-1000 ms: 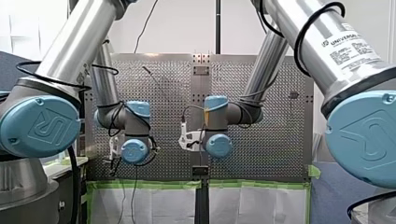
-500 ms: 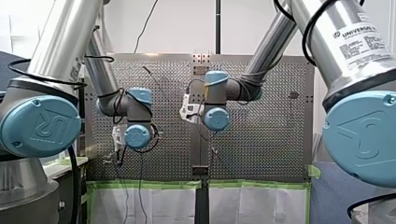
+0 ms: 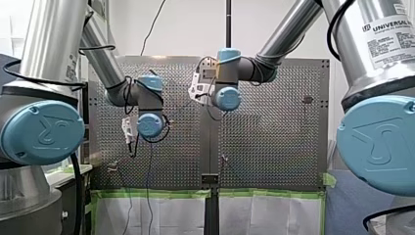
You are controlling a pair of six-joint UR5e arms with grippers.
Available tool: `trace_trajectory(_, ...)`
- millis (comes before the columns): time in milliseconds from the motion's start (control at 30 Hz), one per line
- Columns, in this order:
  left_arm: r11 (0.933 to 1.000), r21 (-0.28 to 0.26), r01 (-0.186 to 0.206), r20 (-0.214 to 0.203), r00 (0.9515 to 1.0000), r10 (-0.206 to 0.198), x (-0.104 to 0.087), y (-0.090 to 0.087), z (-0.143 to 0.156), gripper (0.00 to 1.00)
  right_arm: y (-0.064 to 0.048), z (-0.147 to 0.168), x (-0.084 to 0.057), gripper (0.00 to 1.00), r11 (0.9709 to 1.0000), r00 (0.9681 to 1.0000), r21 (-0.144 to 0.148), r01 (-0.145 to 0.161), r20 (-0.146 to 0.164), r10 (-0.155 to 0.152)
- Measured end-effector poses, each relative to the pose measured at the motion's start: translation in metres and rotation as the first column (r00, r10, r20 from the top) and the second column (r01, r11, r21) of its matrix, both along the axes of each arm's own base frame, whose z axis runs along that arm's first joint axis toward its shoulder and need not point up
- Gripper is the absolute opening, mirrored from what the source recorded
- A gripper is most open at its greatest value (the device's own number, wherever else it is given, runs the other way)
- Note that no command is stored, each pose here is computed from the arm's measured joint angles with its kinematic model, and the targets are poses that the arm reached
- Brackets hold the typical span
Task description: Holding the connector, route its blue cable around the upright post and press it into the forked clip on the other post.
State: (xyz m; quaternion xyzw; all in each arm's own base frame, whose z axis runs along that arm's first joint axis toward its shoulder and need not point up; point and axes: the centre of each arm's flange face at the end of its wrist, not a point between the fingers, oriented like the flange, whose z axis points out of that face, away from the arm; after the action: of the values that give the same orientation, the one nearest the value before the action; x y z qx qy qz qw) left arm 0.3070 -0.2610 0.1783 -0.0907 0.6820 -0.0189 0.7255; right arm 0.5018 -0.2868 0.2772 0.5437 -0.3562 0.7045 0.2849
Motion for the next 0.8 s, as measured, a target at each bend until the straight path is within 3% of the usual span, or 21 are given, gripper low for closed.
trace_trajectory(133,0.9992,-0.025,-0.030,0.030,0.9991,0.030,0.008,-0.002,0.024,0.00,0.000,0.023,-0.001,0.00,0.9998,0.9999,-0.014,-0.012,0.012,0.012)
trace_trajectory(300,0.9976,-0.058,-0.039,0.067,0.9968,0.043,0.017,-0.005,0.052,0.00,-0.001,0.050,-0.006,0.00,0.9994,0.9995,-0.027,-0.019,0.026,0.020)
trace_trajectory(467,0.9947,-0.090,-0.048,0.104,0.9929,0.058,0.025,-0.006,0.084,0.00,-0.003,0.087,-0.008,0.00,0.9977,0.9973,-0.052,-0.043,0.058,0.046)
trace_trajectory(600,0.9905,-0.114,-0.076,0.130,0.9873,0.091,0.031,-0.002,0.108,0.00,-0.008,0.106,-0.006,0.00,0.9956,0.9947,-0.067,-0.065,0.075,0.070)
trace_trajectory(800,0.9824,-0.149,-0.112,0.172,0.9754,0.138,0.039,0.006,0.150,0.00,-0.017,0.128,-0.001,0.00,0.9915,0.9878,-0.084,-0.100,0.111,0.109)
